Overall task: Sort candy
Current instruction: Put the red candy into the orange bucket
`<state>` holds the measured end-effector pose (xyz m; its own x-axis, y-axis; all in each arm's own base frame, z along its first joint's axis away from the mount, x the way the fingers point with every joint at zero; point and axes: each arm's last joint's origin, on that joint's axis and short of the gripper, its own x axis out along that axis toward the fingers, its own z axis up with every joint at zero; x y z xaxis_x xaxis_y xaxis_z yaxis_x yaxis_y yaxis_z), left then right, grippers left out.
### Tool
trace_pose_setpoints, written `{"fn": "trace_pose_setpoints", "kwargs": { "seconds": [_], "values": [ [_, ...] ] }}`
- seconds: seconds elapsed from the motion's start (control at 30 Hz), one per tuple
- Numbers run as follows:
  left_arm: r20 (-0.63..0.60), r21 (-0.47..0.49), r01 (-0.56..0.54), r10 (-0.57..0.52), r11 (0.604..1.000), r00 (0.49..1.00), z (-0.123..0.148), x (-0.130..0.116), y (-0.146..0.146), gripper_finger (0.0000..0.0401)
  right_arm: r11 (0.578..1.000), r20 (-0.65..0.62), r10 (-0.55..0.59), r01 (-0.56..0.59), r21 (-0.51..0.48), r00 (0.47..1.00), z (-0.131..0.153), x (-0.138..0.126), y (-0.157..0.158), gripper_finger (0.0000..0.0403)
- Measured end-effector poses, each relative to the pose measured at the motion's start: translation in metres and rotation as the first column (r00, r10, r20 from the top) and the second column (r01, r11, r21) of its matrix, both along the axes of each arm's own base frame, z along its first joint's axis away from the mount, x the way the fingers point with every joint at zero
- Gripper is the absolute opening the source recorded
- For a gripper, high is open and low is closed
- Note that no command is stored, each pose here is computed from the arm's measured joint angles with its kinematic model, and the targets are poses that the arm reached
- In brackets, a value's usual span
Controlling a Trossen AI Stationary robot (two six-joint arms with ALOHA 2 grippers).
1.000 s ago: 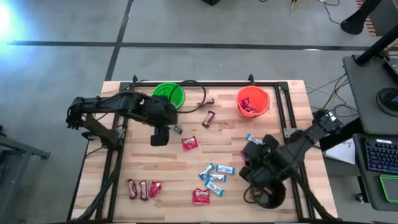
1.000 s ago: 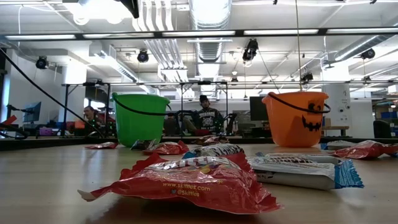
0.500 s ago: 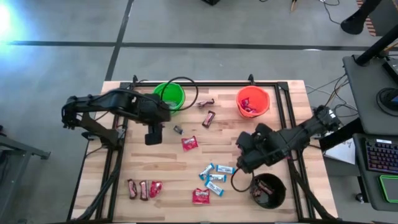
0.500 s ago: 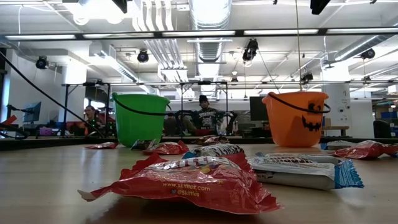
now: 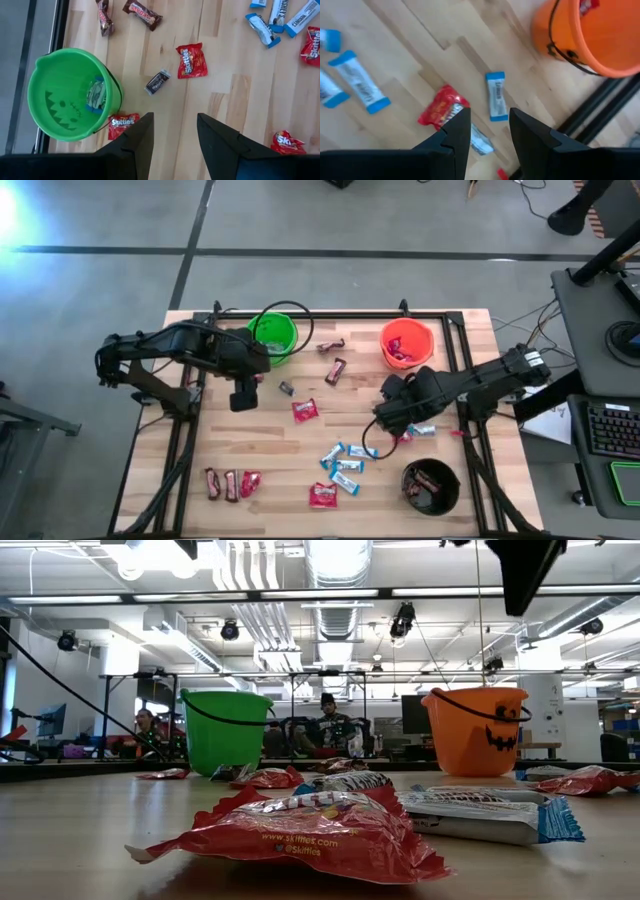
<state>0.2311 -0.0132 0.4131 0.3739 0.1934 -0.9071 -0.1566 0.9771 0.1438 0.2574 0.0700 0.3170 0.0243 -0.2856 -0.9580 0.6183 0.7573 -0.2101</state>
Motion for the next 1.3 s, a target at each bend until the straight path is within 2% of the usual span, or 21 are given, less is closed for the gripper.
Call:
{"fn": "trace_pose_setpoints", "kwargs": {
  "seconds": [0.43,0.57,0.9,0.97,1.1,1.3],
  "values": [
    [-0.016,0.004,0.002,-0.002,1.000,1.000,-0.001,-0.001,0.000,0.0132,0.982,-0.136,-0.185,0.186,-0.002,0.973,-0.041,-0.005,-0.025,0.0121],
    [-0.022,0.005,0.003,-0.003,1.000,1.000,-0.001,-0.002,0.000,0.0132,0.975,-0.140,-0.222,0.224,0.002,0.965,-0.055,-0.006,-0.029,0.0122],
    [-0.030,0.015,0.027,-0.027,1.000,0.999,-0.001,-0.002,0.000,0.0132,0.956,-0.102,-0.238,0.252,0.152,0.966,-0.093,0.000,-0.035,0.0131],
    [-0.035,0.015,0.027,-0.027,1.000,0.999,-0.001,-0.003,0.000,0.0132,0.949,-0.114,-0.264,0.279,0.145,0.958,-0.096,-0.002,-0.035,0.0130],
    [-0.047,0.016,0.027,-0.027,1.000,0.999,-0.002,-0.003,0.000,0.0132,0.931,-0.151,-0.281,0.308,0.197,0.948,-0.102,-0.008,-0.032,0.0133],
    [-0.041,0.016,0.030,-0.029,0.999,0.999,0.000,-0.006,0.001,0.0132,0.908,-0.089,-0.269,0.283,0.310,0.959,-0.098,-0.015,-0.024,0.0145]
  ]
}}
